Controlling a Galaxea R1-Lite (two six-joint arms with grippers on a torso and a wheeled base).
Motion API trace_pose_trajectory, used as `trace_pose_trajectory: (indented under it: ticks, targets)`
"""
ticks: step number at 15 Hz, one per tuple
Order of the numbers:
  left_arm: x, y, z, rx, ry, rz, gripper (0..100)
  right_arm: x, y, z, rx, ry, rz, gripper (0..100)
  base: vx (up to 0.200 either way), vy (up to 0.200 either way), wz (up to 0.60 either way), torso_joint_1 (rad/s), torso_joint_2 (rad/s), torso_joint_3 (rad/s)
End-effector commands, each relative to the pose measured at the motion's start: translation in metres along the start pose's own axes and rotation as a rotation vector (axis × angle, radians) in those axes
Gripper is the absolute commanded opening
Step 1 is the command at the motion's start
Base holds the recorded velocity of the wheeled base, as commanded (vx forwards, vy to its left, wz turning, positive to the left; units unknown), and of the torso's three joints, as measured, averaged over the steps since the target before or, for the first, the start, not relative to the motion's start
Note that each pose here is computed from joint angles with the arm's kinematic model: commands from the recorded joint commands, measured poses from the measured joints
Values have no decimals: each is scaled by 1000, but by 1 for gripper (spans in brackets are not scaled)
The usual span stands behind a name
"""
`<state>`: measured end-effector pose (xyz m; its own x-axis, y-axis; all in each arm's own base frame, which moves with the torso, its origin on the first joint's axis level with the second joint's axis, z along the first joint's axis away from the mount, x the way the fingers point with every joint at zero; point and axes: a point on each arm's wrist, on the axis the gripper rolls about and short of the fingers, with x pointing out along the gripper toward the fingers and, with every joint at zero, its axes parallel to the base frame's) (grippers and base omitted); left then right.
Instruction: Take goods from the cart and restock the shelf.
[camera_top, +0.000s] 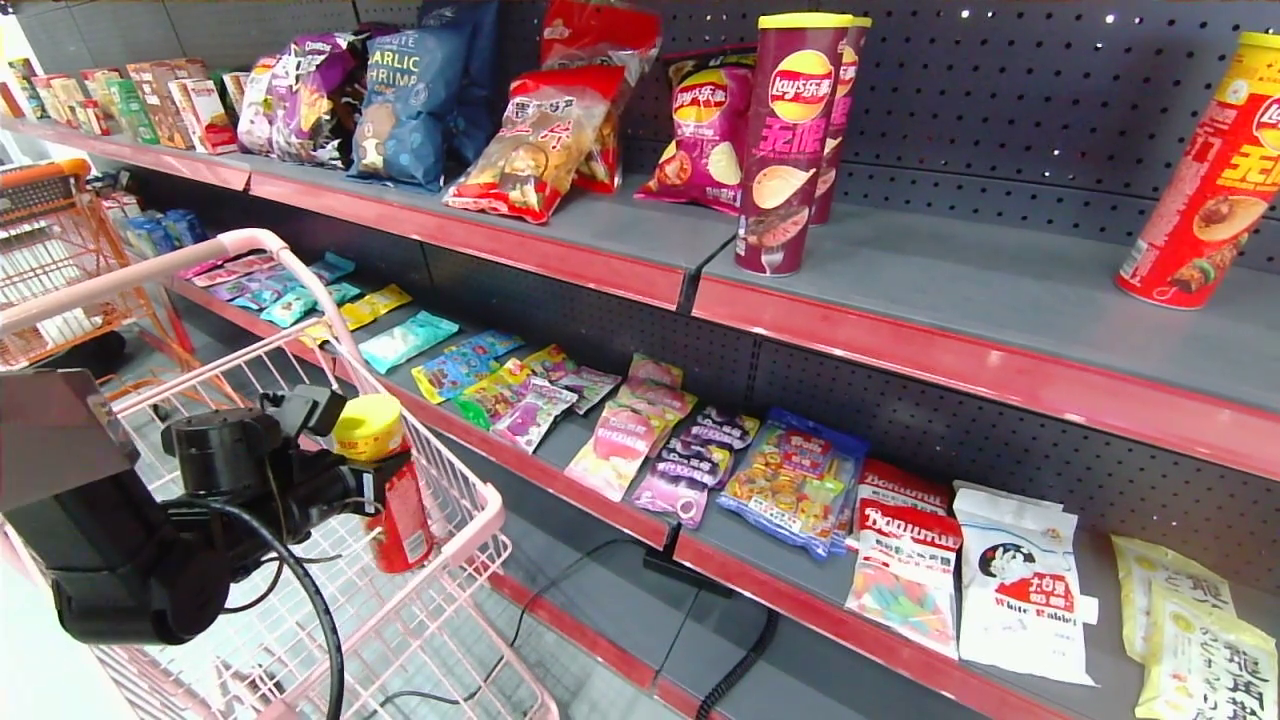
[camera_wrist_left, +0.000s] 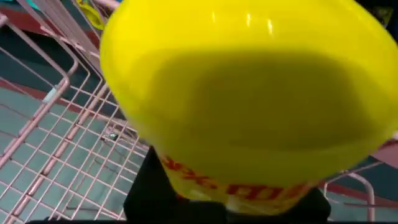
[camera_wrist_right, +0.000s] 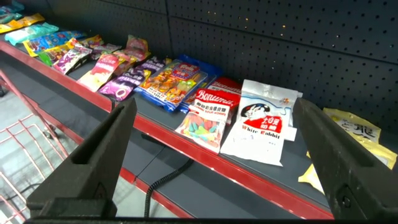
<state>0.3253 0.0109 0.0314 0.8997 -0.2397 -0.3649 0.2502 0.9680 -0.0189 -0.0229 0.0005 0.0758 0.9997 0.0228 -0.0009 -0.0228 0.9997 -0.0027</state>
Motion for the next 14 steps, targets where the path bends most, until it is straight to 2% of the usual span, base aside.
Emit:
trace_pose_trajectory:
  ticks: [1, 3, 4, 5, 6, 7, 8, 9, 11, 12, 14]
  targets:
    - [-9, -3, 11, 4, -19, -1, 0, 0, 0, 0, 0, 1, 0, 100, 0, 0, 0, 0, 0, 0]
    - [-44, -5, 48, -1, -56, 14, 0, 0, 0, 0, 0, 1, 0, 100, 0, 0, 0, 0, 0, 0]
    - [-70, -3, 72, -12, -91, 37, 0, 0, 0, 0, 0, 1, 0, 100, 0, 0, 0, 0, 0, 0]
    - [-87, -5, 84, -20, -101, 44, 0, 0, 0, 0, -2, 1, 0, 100, 0, 0, 0, 0, 0, 0]
    - [-141, -15, 112, -44, -100, 64, 0, 0, 0, 0, -2, 1, 0, 100, 0, 0, 0, 0, 0, 0]
    - [-169, -24, 121, -46, -97, 66, 0, 0, 0, 0, 0, 2, 0, 100, 0, 0, 0, 0, 0, 0]
    - [-222, -42, 131, -42, -113, 66, 0, 0, 0, 0, 0, 1, -1, 100, 0, 0, 0, 0, 0, 0]
    - [-247, -51, 135, -27, -158, 70, 0, 0, 0, 0, 0, 2, -1, 100, 0, 0, 0, 0, 0, 0]
    - [-286, -65, 140, 16, -285, 94, 0, 0, 0, 0, 0, 1, -1, 100, 0, 0, 0, 0, 0, 0]
    - [-299, -69, 142, 28, -325, 110, 0, 0, 0, 0, 1, 1, -1, 100, 0, 0, 0, 0, 0, 0]
    - [-321, -78, 133, 43, -381, 164, 0, 0, 0, 0, 0, 1, -1, 100, 0, 0, 0, 0, 0, 0]
